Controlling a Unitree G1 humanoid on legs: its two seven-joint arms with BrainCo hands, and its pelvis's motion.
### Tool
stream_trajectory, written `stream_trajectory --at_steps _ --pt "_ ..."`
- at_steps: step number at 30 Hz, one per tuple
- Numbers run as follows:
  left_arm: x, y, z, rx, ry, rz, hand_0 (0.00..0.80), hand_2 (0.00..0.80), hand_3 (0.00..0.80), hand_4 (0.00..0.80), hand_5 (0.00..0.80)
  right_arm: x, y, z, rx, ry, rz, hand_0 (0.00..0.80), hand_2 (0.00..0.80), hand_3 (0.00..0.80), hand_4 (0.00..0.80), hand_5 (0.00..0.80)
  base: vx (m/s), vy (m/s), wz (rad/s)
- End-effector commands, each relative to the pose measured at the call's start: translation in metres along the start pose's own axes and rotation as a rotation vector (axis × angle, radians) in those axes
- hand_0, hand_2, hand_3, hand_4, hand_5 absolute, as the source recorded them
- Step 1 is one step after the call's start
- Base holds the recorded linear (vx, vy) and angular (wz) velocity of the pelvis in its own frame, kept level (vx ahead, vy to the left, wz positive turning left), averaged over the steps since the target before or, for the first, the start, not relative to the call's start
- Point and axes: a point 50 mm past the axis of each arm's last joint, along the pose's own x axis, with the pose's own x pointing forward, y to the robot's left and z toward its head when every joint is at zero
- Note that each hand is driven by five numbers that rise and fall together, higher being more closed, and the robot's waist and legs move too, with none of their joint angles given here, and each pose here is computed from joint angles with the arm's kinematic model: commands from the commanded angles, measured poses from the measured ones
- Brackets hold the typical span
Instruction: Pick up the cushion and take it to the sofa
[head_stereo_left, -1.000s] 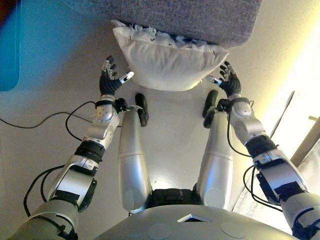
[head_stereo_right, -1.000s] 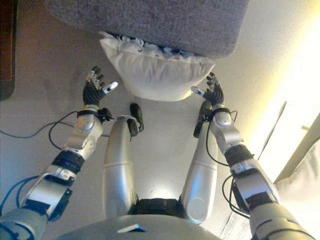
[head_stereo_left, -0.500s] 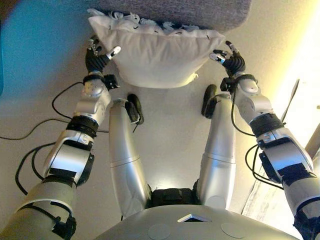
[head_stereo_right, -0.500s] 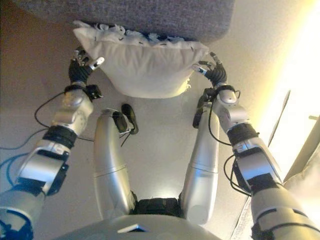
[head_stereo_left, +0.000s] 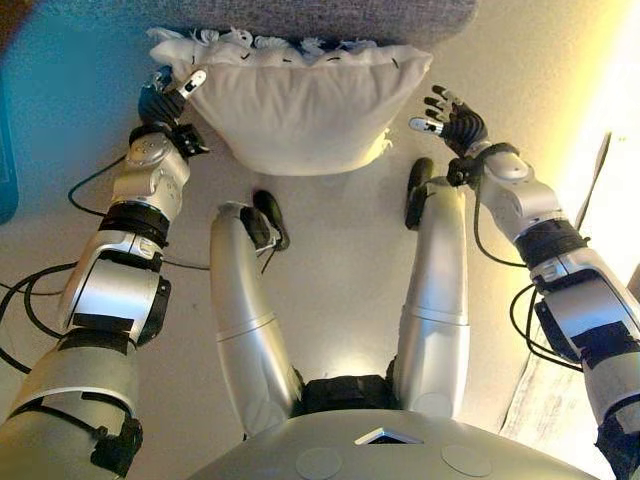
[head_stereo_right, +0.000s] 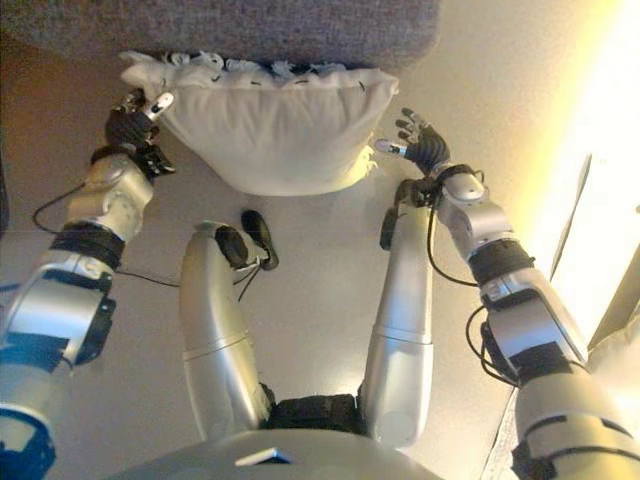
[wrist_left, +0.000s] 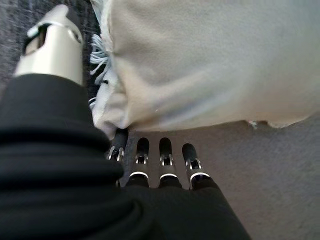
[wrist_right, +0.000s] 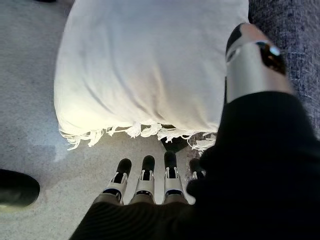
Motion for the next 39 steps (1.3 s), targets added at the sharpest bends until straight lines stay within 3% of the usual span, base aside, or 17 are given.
stream_trajectory --at_steps 1,7,12,22,25,32,39 --pt "0.004 -0.009 0.013 -0.056 -0.021 0.0 0.0 0.0 0.0 0.0 0.0 0.004 0.013 0.024 -0.076 -0.073 0.097 0.0 0.0 0.0 0.0 0.0 0.0 0.0 0.0" --pt "0.005 -0.004 0.015 -0.07 -0.052 0.116 0.0 0.0 0.0 0.0 0.0 0.011 0.022 0.038 -0.091 -0.097 0.103 0.0 0.0 0.0 0.0 0.0 0.0 0.0 0.0" --pt "0.002 0.014 0.002 -0.074 -0.052 0.307 0.0 0.0 0.0 0.0 0.0 0.016 0.026 0.046 -0.091 -0.123 0.072 0.0 0.0 0.0 0.0 0.0 -0.012 0.003 0.02" --pt "0.0 0.03 -0.012 -0.084 0.063 0.466 0.0 0.0 0.0 0.0 0.0 0.022 0.037 0.063 -0.096 -0.153 0.084 0.0 0.0 0.0 0.0 0.0 -0.012 -0.009 0.05" --pt "0.002 0.024 -0.012 -0.055 0.069 0.397 0.0 0.0 0.0 0.0 0.0 0.024 0.042 0.067 -0.107 -0.158 0.1 0.0 0.0 0.0 0.0 0.0 0.0 0.0 0.0" --pt "0.005 -0.028 -0.002 -0.01 0.021 -0.017 0.0 0.0 0.0 0.0 0.0 0.022 0.046 0.074 -0.124 -0.154 0.123 0.0 0.0 0.0 0.0 0.0 -0.01 0.027 0.01" --pt "0.005 -0.059 0.025 0.073 -0.019 -0.138 0.0 0.0 0.0 0.0 0.0 0.022 0.044 0.081 -0.153 -0.152 0.145 0.0 0.0 0.0 0.0 0.0 0.009 0.071 0.01"
